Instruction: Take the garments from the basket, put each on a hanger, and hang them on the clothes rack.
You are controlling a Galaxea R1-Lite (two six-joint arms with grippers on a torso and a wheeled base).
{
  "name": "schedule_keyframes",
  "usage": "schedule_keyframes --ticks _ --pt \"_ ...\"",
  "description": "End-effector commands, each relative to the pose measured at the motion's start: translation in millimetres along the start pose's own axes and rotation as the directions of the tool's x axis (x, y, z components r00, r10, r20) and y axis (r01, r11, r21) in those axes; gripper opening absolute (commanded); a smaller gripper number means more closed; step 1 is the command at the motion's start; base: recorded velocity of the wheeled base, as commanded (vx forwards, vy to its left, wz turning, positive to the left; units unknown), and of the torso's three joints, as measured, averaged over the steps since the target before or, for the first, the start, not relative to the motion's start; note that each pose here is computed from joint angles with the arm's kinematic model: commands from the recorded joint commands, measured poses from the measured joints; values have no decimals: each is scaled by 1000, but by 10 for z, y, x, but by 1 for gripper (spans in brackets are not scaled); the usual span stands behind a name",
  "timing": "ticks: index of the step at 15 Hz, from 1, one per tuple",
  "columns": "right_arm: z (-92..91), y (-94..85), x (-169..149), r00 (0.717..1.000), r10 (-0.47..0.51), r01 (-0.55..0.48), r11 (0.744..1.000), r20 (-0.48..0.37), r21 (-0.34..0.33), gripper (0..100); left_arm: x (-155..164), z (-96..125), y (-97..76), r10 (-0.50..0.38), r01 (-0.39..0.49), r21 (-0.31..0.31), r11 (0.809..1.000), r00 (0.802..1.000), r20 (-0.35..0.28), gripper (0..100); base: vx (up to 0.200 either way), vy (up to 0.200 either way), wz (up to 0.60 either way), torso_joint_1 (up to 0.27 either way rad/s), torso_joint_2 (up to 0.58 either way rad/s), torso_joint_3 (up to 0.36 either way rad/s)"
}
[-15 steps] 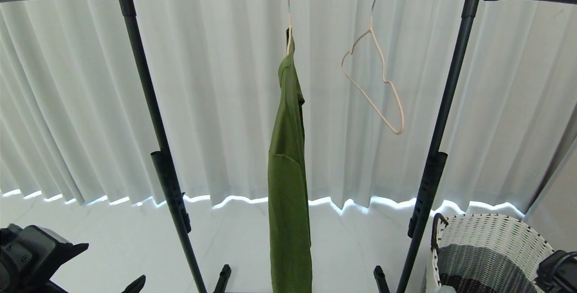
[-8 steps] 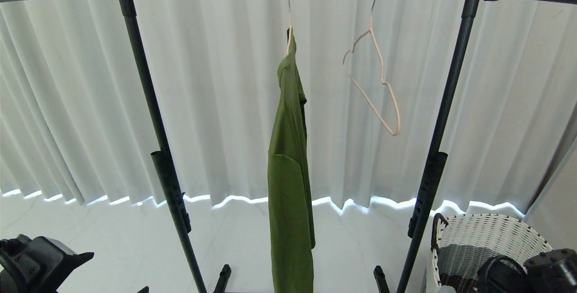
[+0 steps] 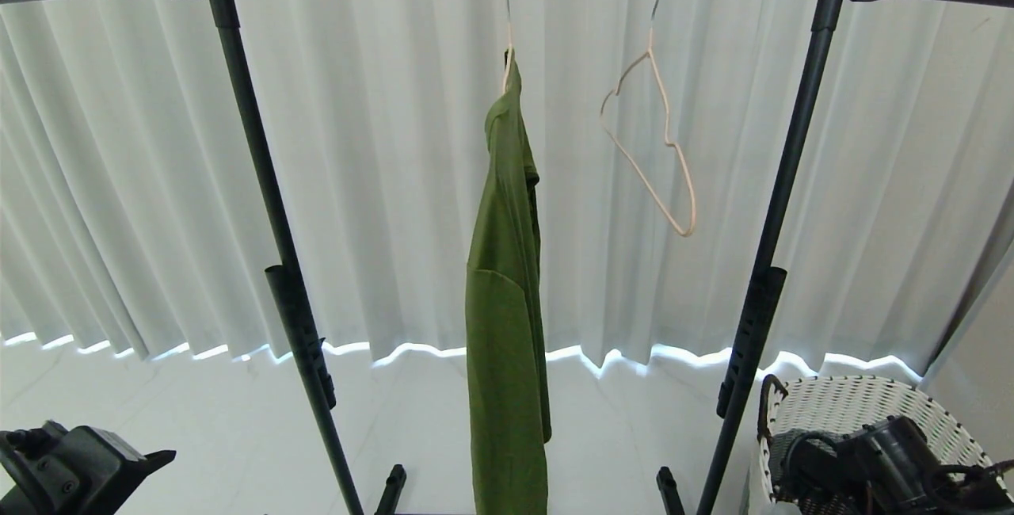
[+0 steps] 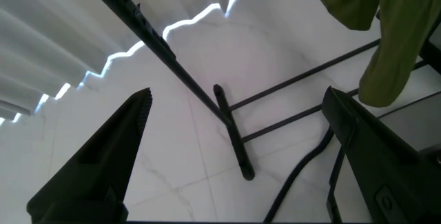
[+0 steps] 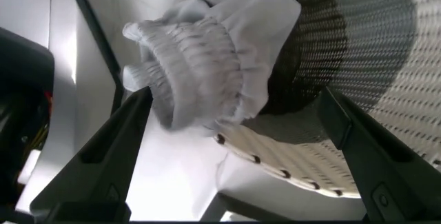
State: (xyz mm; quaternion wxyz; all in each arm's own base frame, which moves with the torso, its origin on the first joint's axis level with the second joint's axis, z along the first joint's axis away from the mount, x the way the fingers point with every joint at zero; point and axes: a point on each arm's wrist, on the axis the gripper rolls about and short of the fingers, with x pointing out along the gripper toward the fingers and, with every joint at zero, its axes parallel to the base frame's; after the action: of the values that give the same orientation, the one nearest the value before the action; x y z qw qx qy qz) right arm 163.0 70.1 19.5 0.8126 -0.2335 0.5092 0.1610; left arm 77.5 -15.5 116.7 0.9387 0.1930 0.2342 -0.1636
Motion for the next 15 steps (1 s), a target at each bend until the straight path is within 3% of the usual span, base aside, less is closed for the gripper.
schedule_keyframes --ticks 1,9,10,15 --pt "46 -27 139 999 0 0 1000 -44 13 100 1 -1 -4 -3 3 2 1000 1000 0 100 0 0 0 0 0 0" --pt "64 -62 215 998 -5 7 999 -55 33 100 5 -1 -5 -7 7 2 1000 1000 -2 100 0 0 0 0 0 0" --pt "67 -63 218 999 -6 8 999 -52 33 0 5 -1 -5 -7 7 2 1000 1000 -2 100 0 0 0 0 0 0" --pt "108 -70 234 999 -10 11 999 -42 33 0 -1 -1 -5 -4 4 2 1000 1000 2 100 0 0 0 0 0 0"
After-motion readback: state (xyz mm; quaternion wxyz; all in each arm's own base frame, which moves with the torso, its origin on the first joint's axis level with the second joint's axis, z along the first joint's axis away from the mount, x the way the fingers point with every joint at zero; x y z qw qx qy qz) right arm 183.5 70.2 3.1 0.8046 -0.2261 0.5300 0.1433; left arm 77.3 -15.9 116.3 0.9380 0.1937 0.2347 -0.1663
